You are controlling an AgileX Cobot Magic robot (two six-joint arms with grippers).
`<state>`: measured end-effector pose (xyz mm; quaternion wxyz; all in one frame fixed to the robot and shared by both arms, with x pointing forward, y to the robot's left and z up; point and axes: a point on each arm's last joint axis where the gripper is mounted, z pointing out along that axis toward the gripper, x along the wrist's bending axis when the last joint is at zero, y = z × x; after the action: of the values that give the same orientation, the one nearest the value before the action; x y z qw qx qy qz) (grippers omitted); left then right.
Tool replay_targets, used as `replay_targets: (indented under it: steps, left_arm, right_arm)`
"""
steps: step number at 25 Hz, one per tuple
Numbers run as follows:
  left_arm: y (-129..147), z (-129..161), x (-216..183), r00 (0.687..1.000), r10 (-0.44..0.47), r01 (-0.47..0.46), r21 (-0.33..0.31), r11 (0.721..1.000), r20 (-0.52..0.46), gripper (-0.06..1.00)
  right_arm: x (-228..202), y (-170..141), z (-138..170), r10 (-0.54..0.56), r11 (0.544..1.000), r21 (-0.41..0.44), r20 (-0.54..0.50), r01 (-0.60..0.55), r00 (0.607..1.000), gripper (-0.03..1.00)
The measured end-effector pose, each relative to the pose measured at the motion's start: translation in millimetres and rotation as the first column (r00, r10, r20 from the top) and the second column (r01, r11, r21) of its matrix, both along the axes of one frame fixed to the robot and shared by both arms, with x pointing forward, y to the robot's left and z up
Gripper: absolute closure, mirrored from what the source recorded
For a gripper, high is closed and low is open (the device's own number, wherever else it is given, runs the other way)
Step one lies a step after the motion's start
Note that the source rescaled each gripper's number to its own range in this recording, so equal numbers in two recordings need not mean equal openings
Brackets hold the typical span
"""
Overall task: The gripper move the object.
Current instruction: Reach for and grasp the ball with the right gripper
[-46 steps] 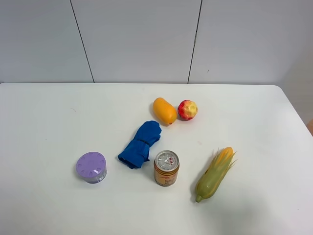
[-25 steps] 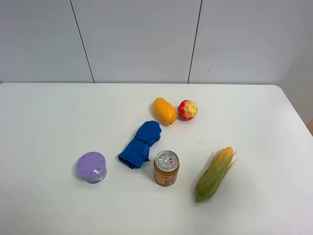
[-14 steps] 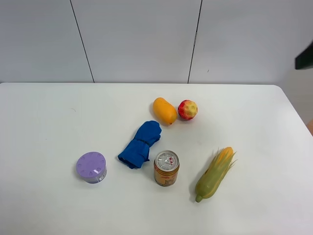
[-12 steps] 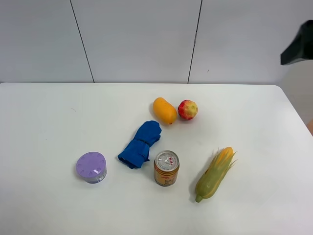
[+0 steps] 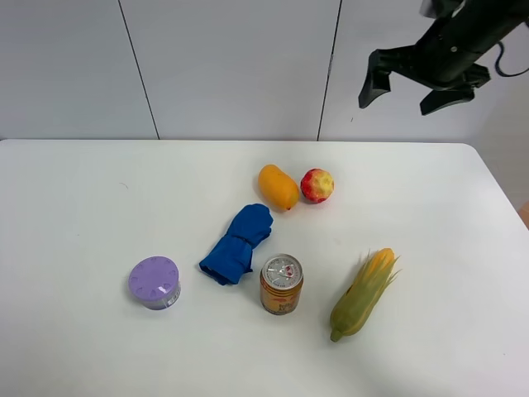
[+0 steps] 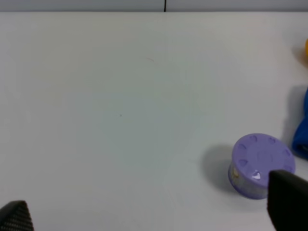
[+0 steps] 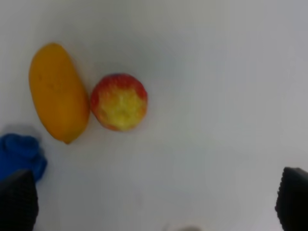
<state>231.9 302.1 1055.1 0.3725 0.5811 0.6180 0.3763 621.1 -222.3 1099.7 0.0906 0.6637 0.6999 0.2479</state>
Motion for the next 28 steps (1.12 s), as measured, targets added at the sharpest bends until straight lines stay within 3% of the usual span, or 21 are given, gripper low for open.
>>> replay_targets:
  steps: [7,9,15,28]
  left_arm:
    - [0,0,0,1.0,0.0,0.0,0.0,1.0,0.0,-0.06]
    - [0,0,0,1.0,0.0,0.0,0.0,1.0,0.0,-0.06]
    - [0,0,0,1.0,0.0,0.0,0.0,1.0,0.0,-0.06]
    - [0,0,0,1.0,0.0,0.0,0.0,1.0,0.0,-0.06]
  right_arm:
    - [38,15,-48,0.005,1.0,-0.011,-0.062,-0.006,0.998,-0.03]
    - [49,16,-78,0.003,0.999,-0.035,-0.118,-0.007,0.993,-0.03]
    - [61,22,-124,0.019,0.998,-0.062,-0.181,-0.031,0.983,-0.03]
    - [64,53,-144,0.107,0.992,-0.043,-0.154,-0.115,0.982,-0.03]
